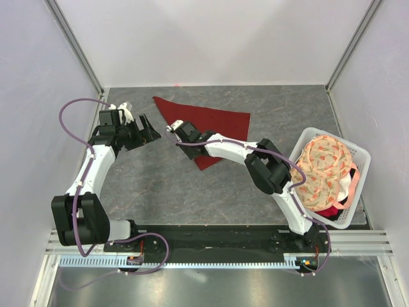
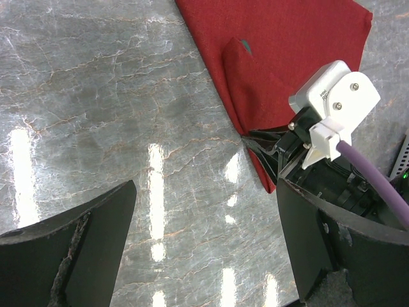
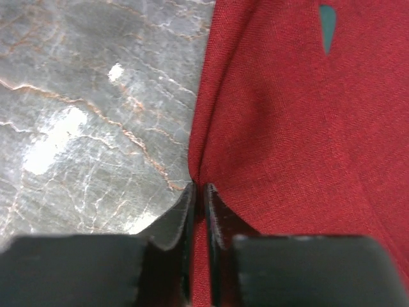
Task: Fold the napkin, place the utensils inside, and roll it up
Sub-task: Fold the napkin
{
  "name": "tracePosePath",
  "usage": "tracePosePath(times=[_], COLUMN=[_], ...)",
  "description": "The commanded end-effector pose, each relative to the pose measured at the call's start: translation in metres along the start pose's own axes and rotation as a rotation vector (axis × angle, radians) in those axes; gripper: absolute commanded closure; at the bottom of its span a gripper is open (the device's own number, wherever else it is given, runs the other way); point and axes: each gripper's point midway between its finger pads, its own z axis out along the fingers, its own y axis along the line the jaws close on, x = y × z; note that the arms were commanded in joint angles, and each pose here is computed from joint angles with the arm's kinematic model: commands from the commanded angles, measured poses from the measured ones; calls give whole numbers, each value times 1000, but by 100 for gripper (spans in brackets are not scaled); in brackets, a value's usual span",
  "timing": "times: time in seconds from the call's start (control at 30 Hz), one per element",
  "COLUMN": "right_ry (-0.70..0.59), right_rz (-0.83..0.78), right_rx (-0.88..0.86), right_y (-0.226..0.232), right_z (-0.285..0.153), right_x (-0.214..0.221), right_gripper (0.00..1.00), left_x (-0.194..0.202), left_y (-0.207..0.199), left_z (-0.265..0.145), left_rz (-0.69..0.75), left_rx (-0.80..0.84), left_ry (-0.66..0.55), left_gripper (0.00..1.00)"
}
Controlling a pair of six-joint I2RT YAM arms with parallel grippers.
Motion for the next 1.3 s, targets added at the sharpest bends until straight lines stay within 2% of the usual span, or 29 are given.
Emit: tracePosePath(times=[0.0,0.1,0.37,0.7,0.87,1.03,1.27], right_ry=[58,61,54,122,145,160,176], right_rz=[-26,-56,-51,44,73,92,99], right_rx=[32,-24,-146,-242,-266,-320,-331], right_y=[-5,5,30,58,60,66,66], right_z=[13,11,-24,-82,-101,-118,-126], right_x=[22,25,46,114,136,152,165], right_gripper=[90,100,100,100,100,100,100], left_x=[-6,-5,4,21,39,41,29], left_y=[-7,-6,7,38,64,85,98], left_z=[2,5,16,34,37,30,29], left_rz=[-16,-18,-138,-346,-407,-459,-500], left_rx=[32,28,-23,-102,-195,-270,-255], left_ry=[-22,-15,-15,-144,-185,-276,-333], left_gripper=[2,2,2,3,11,19,34])
